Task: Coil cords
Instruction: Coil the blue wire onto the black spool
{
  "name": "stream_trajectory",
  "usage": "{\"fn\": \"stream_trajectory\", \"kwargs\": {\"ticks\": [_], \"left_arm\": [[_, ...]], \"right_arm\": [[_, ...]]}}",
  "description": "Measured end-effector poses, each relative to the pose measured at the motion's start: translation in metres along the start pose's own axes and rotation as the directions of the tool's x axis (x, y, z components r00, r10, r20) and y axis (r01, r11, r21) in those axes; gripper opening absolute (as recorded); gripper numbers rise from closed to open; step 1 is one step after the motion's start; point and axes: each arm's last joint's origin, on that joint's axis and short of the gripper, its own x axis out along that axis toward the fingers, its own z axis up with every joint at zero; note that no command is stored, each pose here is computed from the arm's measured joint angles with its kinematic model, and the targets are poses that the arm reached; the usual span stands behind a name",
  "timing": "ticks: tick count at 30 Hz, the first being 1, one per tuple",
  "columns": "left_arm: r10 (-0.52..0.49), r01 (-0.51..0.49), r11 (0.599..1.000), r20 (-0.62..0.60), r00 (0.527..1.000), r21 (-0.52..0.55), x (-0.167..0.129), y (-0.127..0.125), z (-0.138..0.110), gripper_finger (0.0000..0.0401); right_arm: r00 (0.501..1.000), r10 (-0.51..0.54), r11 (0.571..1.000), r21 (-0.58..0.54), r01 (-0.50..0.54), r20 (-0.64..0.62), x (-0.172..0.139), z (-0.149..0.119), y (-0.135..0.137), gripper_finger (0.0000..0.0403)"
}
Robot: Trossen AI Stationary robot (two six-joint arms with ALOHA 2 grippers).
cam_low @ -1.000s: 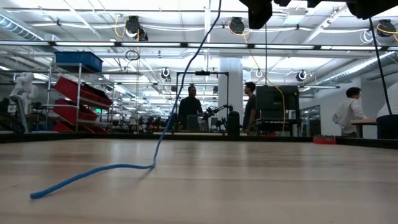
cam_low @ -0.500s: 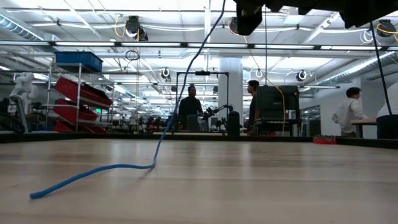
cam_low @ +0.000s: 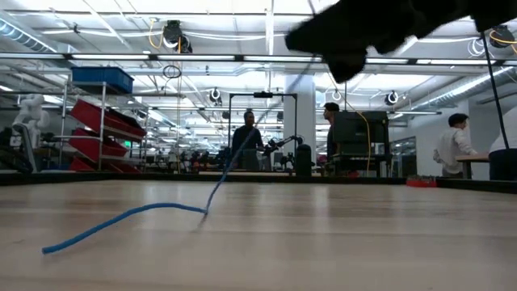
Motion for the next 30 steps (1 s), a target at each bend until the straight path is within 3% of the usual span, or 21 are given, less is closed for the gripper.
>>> {"fn": "stream_trajectory", "kwargs": {"ticks": [10, 17, 30], "left_arm": [[0.077, -0.083, 0.993, 0.064, 0.995, 0.084, -0.026, -0.017, 0.035, 0.0000], [0.156, -0.161, 0.985, 0.078, 0.985, 0.064, -0.037, -0.010, 0.049, 0.0000], [0.232, -0.234, 0.971, 0.029, 0.972, 0.047, -0.048, -0.003, 0.055, 0.0000]], "right_arm": [[0.977, 0.005, 0.998, 0.061, 0.008, -0.211, -0.010, -0.025, 0.018, 0.0000], [0.917, 0.010, 0.994, 0.107, 0.036, -0.398, -0.026, -0.049, 0.038, 0.0000], [0.783, -0.048, 0.964, 0.175, 0.198, -0.621, -0.105, -0.057, 0.064, 0.0000]]}}
